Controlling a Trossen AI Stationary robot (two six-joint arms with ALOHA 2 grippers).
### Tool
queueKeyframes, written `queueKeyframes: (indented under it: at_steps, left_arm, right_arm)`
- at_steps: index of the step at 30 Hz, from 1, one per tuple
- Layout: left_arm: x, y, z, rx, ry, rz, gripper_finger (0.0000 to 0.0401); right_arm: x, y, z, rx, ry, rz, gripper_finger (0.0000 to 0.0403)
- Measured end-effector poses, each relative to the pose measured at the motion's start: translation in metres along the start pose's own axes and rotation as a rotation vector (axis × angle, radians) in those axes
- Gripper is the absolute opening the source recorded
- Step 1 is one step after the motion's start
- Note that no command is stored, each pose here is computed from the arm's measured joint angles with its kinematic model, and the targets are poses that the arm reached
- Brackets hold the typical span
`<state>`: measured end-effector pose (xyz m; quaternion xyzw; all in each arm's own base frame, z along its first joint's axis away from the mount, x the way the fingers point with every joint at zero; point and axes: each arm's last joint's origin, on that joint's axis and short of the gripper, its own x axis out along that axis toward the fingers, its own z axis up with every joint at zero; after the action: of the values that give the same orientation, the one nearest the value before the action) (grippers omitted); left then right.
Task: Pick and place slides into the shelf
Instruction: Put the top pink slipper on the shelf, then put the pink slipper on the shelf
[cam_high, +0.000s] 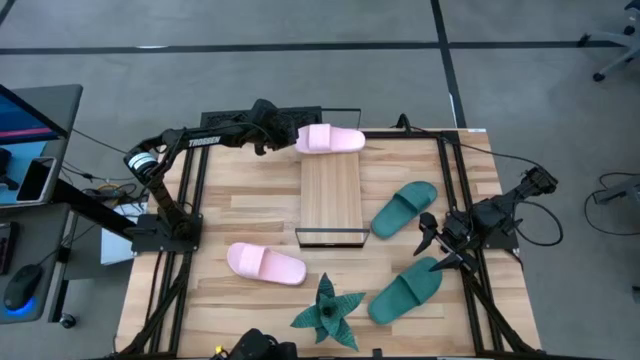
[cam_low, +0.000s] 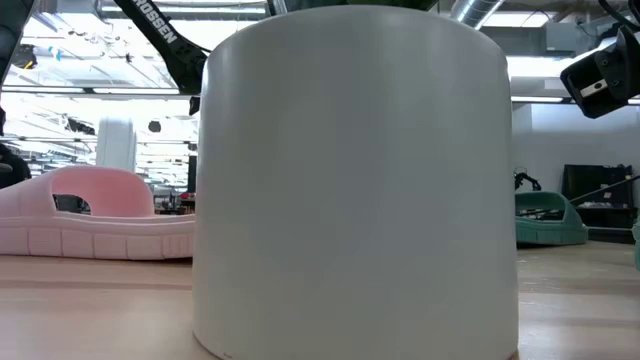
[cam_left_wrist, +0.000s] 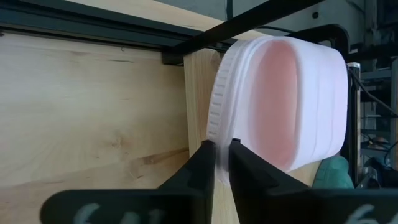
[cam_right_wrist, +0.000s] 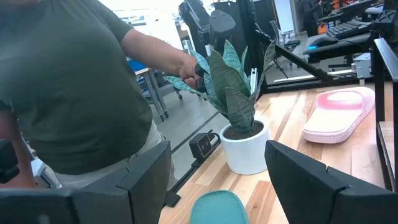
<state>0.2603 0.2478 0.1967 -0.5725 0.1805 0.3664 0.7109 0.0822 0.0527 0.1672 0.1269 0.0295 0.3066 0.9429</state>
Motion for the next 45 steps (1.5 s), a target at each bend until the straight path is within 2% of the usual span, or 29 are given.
queueKeyframes:
  at_steps: [17, 32, 40, 45]
  left_arm:
    - [0.0, -0.001, 0.0, 0.027, -0.004, -0.005, 0.0056]
    - [0.0, -0.001, 0.0, 0.052, -0.004, -0.005, 0.0114]
    - [-0.003, 0.002, 0.007, 0.149, 0.004, -0.03, 0.0119]
    - [-0.006, 0.007, 0.012, 0.195, 0.063, -0.081, 0.0119]
  right_arm:
    - [0.0, 0.0, 0.0, 0.0, 0.0, 0.0, 0.0254]
    - [0.0, 0.0, 0.0, 0.0, 0.0, 0.0, 0.0254]
    - [0.0, 0.0, 0.0, 0.0, 0.0, 0.0, 0.0254]
    - [0.0, 0.0, 0.0, 0.0, 0.0, 0.0, 0.0254]
